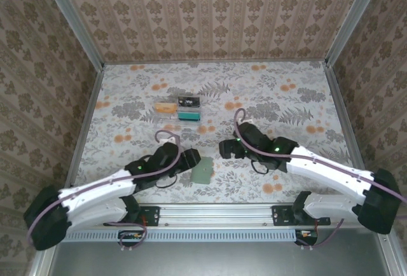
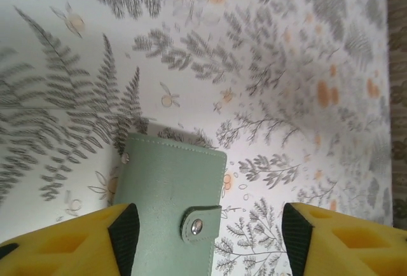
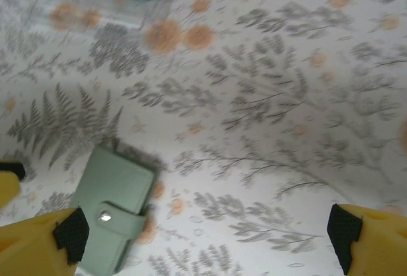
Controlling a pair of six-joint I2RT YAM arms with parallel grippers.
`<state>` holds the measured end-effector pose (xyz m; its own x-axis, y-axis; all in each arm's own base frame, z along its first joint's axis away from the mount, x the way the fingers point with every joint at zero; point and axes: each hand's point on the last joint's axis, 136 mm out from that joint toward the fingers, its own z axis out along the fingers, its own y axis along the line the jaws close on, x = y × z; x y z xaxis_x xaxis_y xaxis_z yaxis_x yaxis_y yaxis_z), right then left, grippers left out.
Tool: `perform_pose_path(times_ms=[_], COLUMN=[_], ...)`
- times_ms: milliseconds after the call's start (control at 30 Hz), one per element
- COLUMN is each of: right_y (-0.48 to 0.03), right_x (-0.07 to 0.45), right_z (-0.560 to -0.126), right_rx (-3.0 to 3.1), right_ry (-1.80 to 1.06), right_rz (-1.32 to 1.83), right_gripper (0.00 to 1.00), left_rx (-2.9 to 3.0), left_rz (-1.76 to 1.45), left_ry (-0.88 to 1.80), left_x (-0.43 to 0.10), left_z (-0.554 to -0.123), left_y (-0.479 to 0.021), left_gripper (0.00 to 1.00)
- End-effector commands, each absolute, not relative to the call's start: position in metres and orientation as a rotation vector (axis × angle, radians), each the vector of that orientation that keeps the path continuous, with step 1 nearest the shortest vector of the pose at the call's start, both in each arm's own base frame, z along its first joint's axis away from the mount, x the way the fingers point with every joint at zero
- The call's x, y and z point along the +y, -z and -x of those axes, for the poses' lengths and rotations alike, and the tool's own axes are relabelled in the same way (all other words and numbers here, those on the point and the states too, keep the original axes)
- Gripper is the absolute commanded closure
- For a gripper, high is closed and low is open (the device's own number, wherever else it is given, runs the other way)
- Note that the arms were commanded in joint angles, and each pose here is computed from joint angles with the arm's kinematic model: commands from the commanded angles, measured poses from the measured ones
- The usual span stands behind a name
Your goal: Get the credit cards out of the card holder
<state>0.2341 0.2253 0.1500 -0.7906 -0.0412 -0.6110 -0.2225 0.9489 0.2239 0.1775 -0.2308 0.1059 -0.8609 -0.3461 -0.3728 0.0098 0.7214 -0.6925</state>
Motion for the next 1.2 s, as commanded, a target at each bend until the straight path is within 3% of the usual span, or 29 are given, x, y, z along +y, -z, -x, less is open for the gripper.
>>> perform_pose_path(times_ms=[0, 100, 167, 333, 500, 1033, 1100, 1167], right_y=[-0.151, -0.137, -0.118, -0.089, -0.068, -0.031, -0.028, -0.027], right_x=[0.251, 0.273, 0.29, 0.312, 0.323, 0.33, 0.329, 0.33], right_z=[-0.226, -0.215, -0.207, -0.193, -0.189, -0.193, -0.194, -0.195], right_rx=[2.482, 2.538, 2.595, 2.675, 2.726, 2.789, 2.785, 2.787], right_ry=[-0.363, -0.331, -0.316, -0.216, -0.125, 0.054, 0.07, 0.071], right_rz=[0.174, 0.193, 0.204, 0.262, 0.305, 0.374, 0.39, 0.405], right_gripper=[0.07, 0.19, 0.32, 0.48, 0.53, 0.54, 0.56, 0.66], left_rx=[2.486, 2.453, 2.439, 2.427, 2.456, 2.472, 2.467, 2.466], left_rz=[0.315, 0.337, 0.369, 0.395, 0.368, 0.379, 0.381, 0.383], left_ry=[0.764, 0.739, 0.737, 0.786, 0.798, 0.836, 0.843, 0.853], left_x=[-0.177, -0.151, -0.137, -0.126, -0.129, -0.13, -0.129, -0.13], left_z=[-0.17, -0.169, -0.166, -0.162, -0.159, -0.152, -0.151, -0.151], left_y=[-0.096, -0.108, -0.11, -0.112, -0.104, -0.095, -0.095, -0.095], left_gripper=[0.33, 0.28, 0.27, 0.27, 0.27, 0.27, 0.27, 0.27])
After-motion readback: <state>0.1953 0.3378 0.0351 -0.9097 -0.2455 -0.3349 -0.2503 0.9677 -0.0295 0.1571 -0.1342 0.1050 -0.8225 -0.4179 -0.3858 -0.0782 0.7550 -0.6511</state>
